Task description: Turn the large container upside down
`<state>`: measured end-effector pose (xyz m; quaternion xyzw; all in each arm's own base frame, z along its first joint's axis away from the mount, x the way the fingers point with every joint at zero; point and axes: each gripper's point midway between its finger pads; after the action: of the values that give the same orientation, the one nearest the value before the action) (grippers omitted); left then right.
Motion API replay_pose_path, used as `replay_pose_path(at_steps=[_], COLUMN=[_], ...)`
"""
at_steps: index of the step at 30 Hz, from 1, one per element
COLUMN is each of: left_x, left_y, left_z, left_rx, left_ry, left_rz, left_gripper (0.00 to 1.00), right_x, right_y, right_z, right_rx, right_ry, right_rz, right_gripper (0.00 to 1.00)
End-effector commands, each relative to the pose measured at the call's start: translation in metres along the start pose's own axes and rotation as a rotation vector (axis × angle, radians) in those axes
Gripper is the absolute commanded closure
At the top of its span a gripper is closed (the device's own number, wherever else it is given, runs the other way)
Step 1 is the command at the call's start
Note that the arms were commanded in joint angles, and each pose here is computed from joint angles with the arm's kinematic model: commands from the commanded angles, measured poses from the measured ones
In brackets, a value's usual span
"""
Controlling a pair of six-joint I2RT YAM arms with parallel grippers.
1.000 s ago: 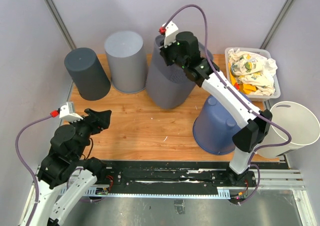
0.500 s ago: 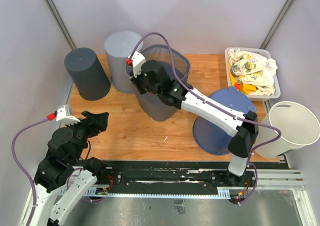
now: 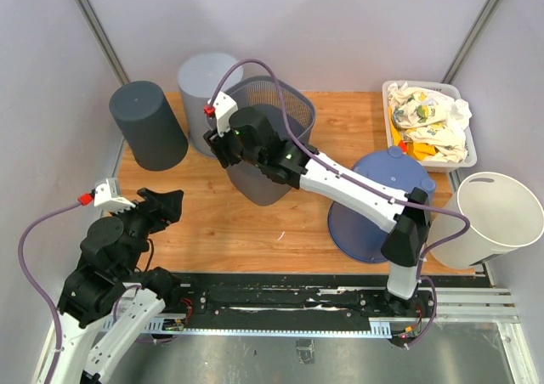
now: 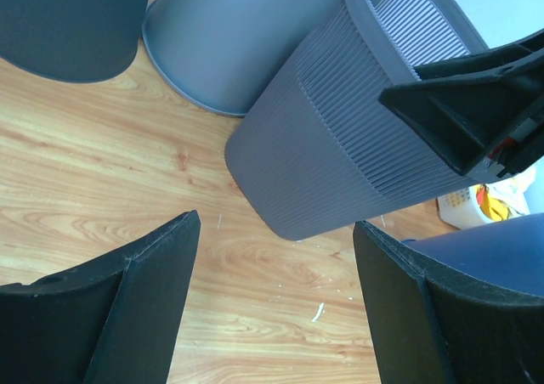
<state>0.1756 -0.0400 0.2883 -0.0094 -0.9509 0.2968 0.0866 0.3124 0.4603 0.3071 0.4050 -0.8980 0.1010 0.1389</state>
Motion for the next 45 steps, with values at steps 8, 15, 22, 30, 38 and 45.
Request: replay_pose_path(at_steps=[8, 15, 22, 30, 38, 45], left_x=[-0.009, -0.01, -0.014, -0.019, -0.023, -0.026], left_y=[-0.008, -0.009, -0.006, -0.004, -0.003, -0.003], left_z=[0.001, 0.004, 0.007, 0.011, 0.014, 0.015], left_rx=[0.0, -0.01, -0.028, -0.039, -0.041, -0.047], left_ry=[-0.005, -0.001, 0.004, 0.013, 0.016, 0.02], left_rz=[0.03, 0.036, 0.027, 0.014, 0.006, -0.001], left_gripper=[0.22, 0.22, 0.22, 0.22, 0.22, 0.22], right_x=[0.083, 0.091, 0.076, 0.053, 0.029, 0.022], right_y=[-0.142, -0.219, -0.259, -0.259, -0.259, -0.26], right_z=[-0.068, -0.05, -0.008, 0.015, 0.034, 0.037], right_rx=[-0.015, -0.048, -0.127, -0.199, -0.214, -0.223], right_ry=[-0.143, -0.077, -0.003, 0.0, 0.035, 0.041], right_rz=[0.269, 0.341, 0.316, 0.209, 0.164, 0.159], right_gripper=[0.49, 0.5, 0.51, 0.5, 0.52, 0.74])
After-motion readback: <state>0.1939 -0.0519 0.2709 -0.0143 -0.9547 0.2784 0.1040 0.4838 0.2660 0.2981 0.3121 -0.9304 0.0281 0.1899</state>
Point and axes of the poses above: each gripper's point midway between its finger pads, its own x axis back along the fingers, its own y axis along the line the jaws close on, z = x × y, and after that the axes turned 1 degree about x, right-handed
